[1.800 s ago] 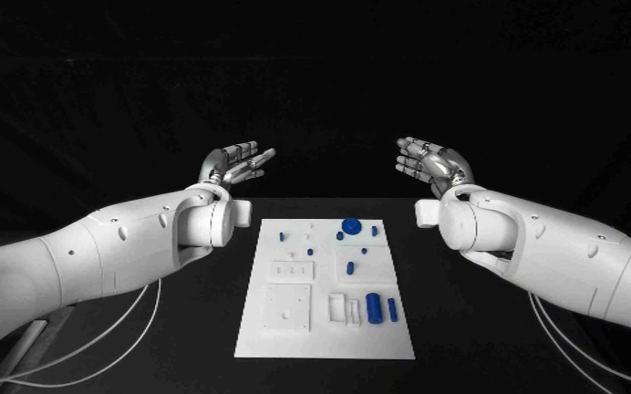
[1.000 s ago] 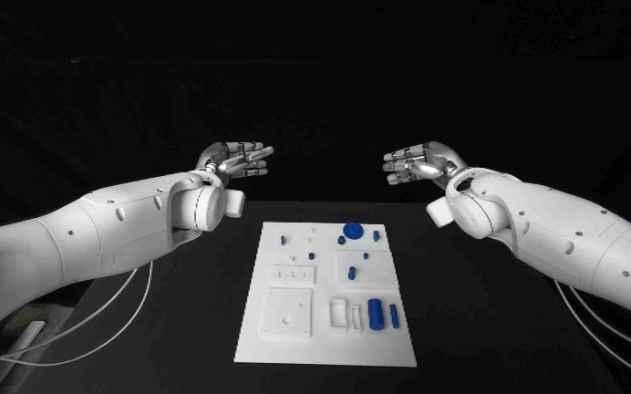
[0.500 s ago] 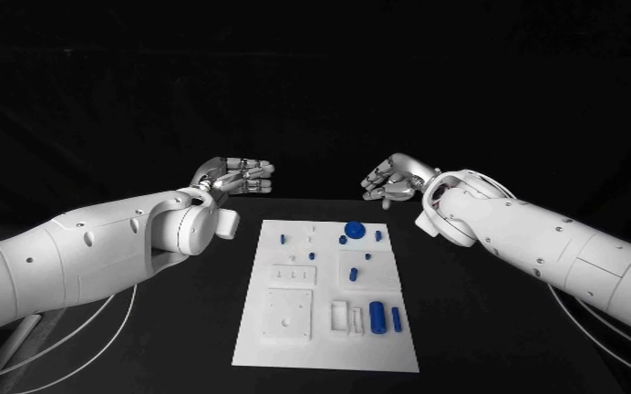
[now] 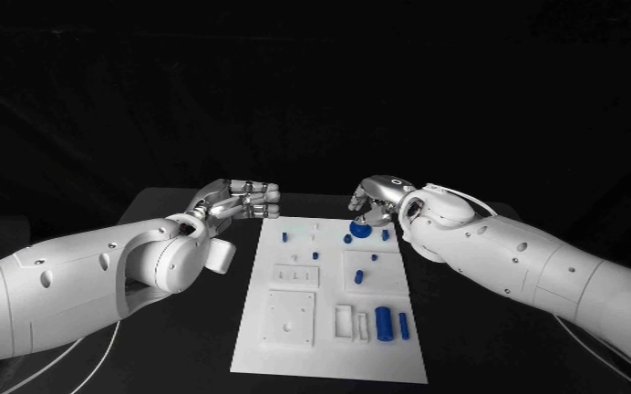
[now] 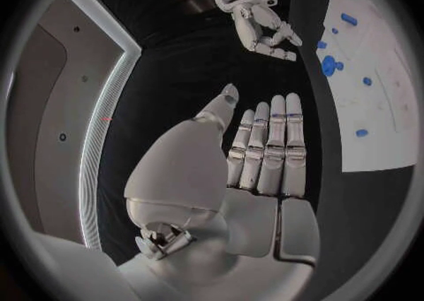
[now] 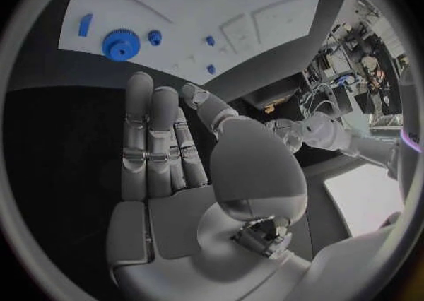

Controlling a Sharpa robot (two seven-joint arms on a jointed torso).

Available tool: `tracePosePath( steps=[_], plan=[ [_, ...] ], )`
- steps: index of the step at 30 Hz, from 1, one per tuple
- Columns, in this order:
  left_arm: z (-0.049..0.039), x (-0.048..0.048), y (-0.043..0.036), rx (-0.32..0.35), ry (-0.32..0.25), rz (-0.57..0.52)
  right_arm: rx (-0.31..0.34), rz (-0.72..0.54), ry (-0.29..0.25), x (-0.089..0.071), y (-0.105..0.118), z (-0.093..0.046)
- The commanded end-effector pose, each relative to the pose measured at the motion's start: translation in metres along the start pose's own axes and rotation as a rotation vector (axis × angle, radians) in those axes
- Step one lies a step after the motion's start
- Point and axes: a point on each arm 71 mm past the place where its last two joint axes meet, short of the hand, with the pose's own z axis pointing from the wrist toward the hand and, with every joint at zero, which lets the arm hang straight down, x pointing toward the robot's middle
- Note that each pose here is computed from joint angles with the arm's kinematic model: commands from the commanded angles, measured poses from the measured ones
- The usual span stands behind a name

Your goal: Assemble the parts on the task board

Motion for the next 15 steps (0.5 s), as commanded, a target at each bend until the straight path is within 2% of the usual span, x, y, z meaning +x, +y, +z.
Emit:
tracePosePath(
  steps=[1,8,15],
  plan=[
    [-0.0025,0.0077,-0.0063,0.031,0.047,0.001,0.02,-0.137,-0.002,0.006,0.0,0.001],
    [-0.005,0.0148,-0.0105,0.039,0.066,-0.005,0.044,-0.18,-0.015,0.015,0.0,0.001],
    [-0.0045,0.0175,-0.0115,0.042,0.071,-0.005,0.049,-0.194,-0.018,0.018,0.001,0.001]
  ],
)
